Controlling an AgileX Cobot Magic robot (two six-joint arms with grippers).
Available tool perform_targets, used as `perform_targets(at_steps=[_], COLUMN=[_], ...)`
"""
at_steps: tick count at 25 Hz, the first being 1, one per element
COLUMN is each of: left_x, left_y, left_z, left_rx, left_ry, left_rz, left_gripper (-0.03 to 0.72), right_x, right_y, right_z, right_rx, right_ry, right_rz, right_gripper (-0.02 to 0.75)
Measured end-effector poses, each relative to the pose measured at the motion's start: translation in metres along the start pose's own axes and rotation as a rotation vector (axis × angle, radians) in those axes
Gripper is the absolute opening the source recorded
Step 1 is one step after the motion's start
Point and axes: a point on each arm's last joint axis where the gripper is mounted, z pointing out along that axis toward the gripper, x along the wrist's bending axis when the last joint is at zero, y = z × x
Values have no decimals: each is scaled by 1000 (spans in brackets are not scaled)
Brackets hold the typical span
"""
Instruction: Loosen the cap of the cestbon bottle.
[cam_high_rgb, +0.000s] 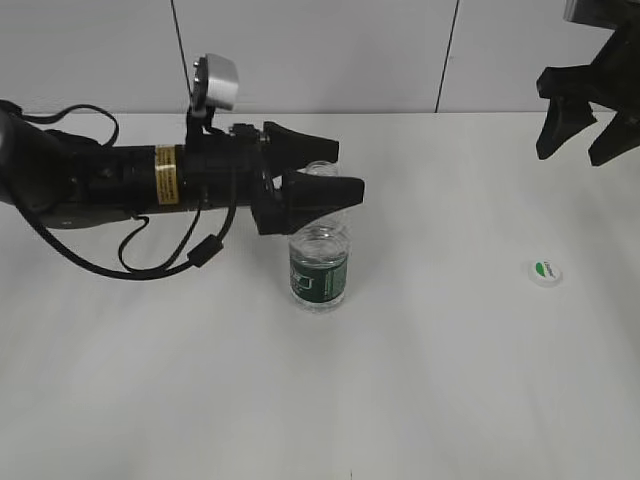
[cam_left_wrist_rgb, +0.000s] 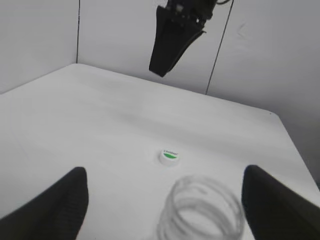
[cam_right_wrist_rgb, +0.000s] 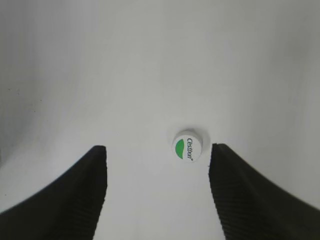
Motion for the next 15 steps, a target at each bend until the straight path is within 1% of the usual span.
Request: perform_targets(at_steps=[6, 9, 11, 13, 15], left_x=[-7, -8, -6, -2, 6], left_y=[28, 43, 55, 66, 76], left_z=[-5, -10, -17, -28, -43], left_rx=[-31, -25, -9, 15, 56], left_ry=[10, 53, 119, 212, 357], left_rz=[-20, -25, -25, -21, -21], left_gripper=[572, 572, 572, 572, 572], right_x=[0, 0, 1, 1, 2], right_y=[-2, -4, -6, -9, -12], right_z=[0, 0, 0, 0, -1], right_rx=[25, 39, 67, 103, 138], right_ry=[3, 5, 9, 12, 17], right_rz=[7, 8, 8, 8, 8], right_gripper=[489, 489, 489, 489, 489])
